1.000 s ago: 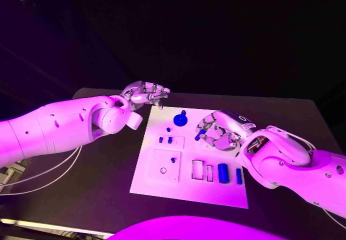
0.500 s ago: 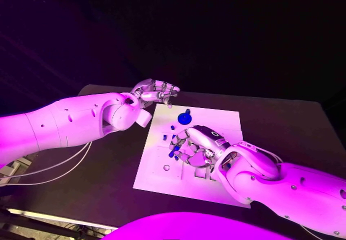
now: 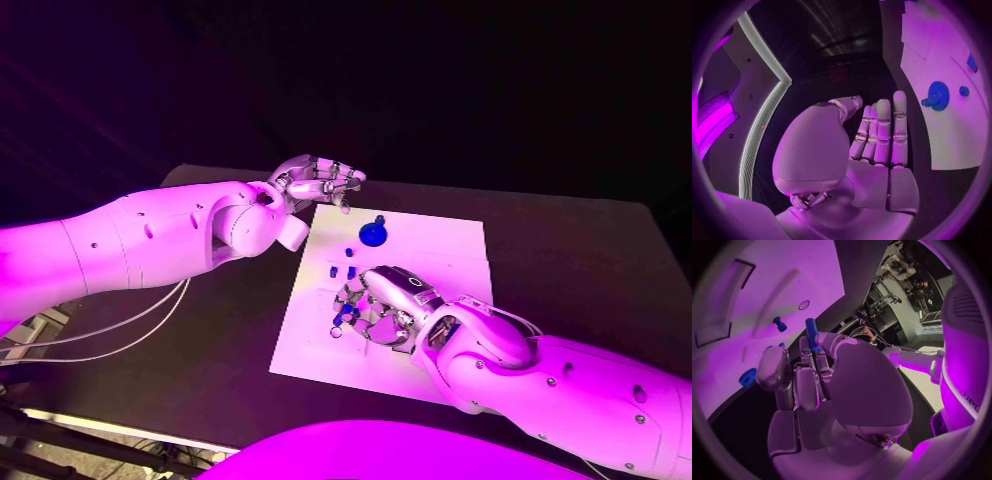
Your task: Assemble the parts on the task board
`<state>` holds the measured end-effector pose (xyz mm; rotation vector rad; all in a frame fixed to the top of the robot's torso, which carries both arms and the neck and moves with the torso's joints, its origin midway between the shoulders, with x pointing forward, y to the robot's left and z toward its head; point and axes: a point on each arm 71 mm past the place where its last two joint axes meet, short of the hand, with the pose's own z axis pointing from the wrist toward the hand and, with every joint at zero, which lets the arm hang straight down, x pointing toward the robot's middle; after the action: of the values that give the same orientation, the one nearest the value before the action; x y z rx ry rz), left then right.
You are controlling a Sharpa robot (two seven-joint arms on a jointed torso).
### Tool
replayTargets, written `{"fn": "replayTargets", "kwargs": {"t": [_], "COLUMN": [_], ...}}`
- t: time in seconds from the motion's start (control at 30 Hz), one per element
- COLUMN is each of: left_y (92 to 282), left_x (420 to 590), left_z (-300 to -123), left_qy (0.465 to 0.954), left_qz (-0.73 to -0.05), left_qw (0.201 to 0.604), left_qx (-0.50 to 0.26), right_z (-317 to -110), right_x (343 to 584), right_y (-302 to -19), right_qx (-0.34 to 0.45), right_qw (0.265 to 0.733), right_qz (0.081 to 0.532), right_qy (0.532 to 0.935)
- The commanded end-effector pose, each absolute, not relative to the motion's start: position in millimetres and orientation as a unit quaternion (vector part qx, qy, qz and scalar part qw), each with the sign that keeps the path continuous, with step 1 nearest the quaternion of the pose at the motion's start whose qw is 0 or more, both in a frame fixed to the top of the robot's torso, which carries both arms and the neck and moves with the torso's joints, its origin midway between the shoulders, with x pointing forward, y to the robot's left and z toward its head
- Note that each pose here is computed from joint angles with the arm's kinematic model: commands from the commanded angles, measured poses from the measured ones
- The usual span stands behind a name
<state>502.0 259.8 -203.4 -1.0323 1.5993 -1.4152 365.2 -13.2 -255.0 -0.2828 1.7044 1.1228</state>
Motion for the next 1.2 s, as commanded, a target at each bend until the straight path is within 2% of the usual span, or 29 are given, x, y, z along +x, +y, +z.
{"fn": "replayTargets", "kwargs": {"t": [0.03, 1.2], "left_y": [257.5, 258.2], "left_x": [501.8, 501.9], "left_z": [-202.7, -202.9], "left_qy": [0.624, 0.624], "left_qz": [-0.560, -0.560], "left_qw": [0.370, 0.369], "left_qx": [-0.401, -0.401], "right_z": [-257.7, -271.6], "right_x": [364.9, 357.3], "right_y": [-11.7, -4.3], "right_qx": [-0.132, -0.162], "right_qw": [0.522, 0.500], "right_qz": [0.457, 0.434], "right_qy": [0.708, 0.732]}}
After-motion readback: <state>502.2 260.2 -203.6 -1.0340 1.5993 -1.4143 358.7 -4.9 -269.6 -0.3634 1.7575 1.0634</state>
